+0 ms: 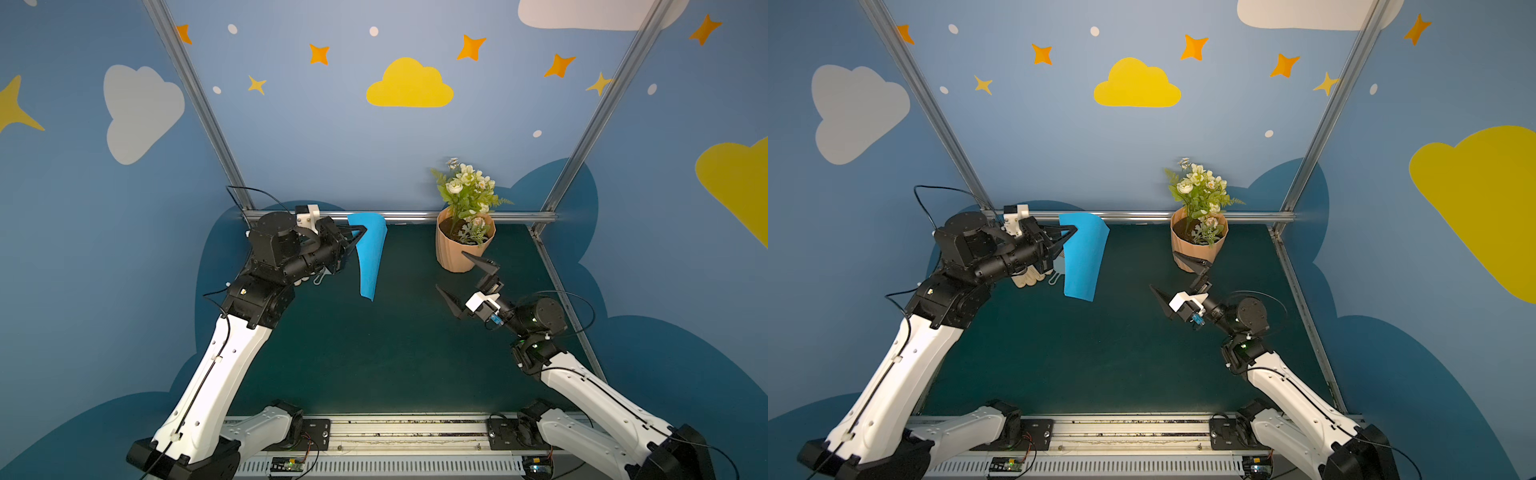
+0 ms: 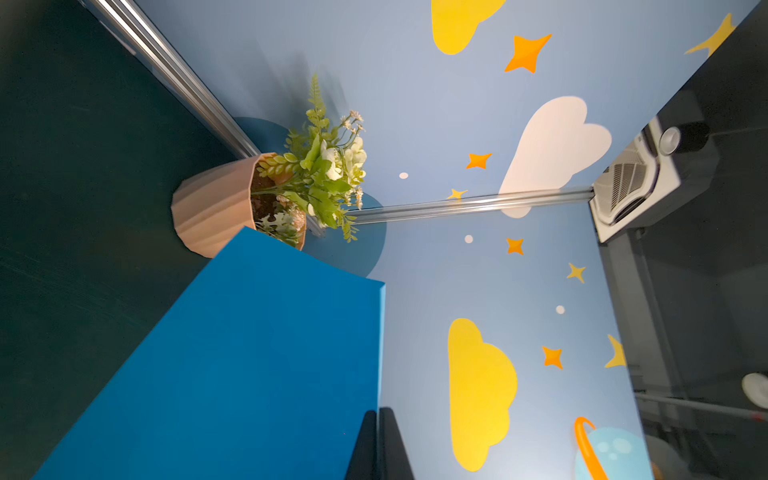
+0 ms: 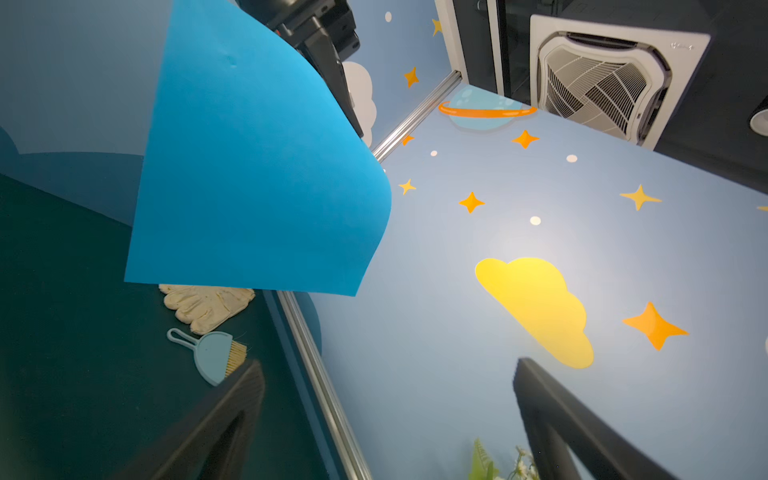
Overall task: Fold the square paper diagonally
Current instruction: Fold the paper at the center of the board.
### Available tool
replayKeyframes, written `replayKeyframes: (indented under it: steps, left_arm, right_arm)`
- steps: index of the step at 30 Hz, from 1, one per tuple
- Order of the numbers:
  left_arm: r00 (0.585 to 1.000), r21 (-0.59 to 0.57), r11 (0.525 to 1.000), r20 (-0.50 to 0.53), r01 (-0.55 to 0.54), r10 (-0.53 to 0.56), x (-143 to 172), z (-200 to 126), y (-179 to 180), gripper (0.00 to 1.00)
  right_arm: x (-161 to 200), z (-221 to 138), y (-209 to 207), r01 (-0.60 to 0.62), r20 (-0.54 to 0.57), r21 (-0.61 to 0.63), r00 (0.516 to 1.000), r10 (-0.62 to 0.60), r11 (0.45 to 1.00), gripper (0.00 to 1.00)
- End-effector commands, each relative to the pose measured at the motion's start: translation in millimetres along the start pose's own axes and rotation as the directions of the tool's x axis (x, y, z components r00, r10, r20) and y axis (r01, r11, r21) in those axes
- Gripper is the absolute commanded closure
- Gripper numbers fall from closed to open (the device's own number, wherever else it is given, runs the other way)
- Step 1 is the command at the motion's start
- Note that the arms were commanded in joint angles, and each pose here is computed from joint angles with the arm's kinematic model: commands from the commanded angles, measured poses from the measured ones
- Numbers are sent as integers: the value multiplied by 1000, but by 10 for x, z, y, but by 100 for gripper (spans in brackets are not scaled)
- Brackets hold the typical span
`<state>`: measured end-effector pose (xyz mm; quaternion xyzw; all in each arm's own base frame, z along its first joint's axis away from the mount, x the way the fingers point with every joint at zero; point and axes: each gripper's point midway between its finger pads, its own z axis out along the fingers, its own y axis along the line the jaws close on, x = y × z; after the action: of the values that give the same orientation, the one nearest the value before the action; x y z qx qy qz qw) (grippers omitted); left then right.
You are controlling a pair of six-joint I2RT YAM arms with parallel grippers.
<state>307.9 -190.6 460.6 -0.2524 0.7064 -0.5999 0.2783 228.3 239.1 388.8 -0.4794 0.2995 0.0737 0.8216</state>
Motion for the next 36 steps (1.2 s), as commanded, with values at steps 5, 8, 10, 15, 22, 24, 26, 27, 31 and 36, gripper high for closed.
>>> replayKeyframes:
  steps: [5,8,10,15,22,24,26,27,31,36]
  left_arm:
    - [997,136,991,-74,16,-6,159,-37,-904,97]
    - [992,175,985,-119,-13,34,298,35,-1141,97]
    - [988,187,982,-144,-22,50,384,97,-1225,97]
    - [977,190,982,-204,-16,55,576,273,-1269,97]
    - [966,205,978,-249,-21,73,758,408,-1362,97]
    - [963,205,979,-259,-23,76,794,431,-1361,97]
    - [962,195,981,-264,-22,74,807,459,-1327,97]
    - [961,188,982,-266,-24,74,811,468,-1303,97]
    - [962,177,983,-258,-40,85,794,463,-1267,97]
    - [965,162,985,-244,-58,97,746,450,-1220,97]
  right_arm:
    - [-270,126,-168,133,112,46,984,-138,990,3]
    - [-274,164,-174,148,122,52,981,-154,988,3]
    - [-298,181,-207,158,130,71,977,-166,985,3]
    - [-386,192,-296,192,155,121,965,-210,974,3]
    - [-457,145,-426,226,138,185,958,-253,956,3]
    - [-492,122,-448,236,139,195,954,-265,952,3]
    - [-537,90,-456,245,143,197,951,-275,949,6]
    - [-548,77,-455,254,137,192,950,-282,948,10]
    - [-543,24,-398,273,100,136,953,-287,952,33]
    - [-466,-27,-255,292,54,42,954,-294,955,64]
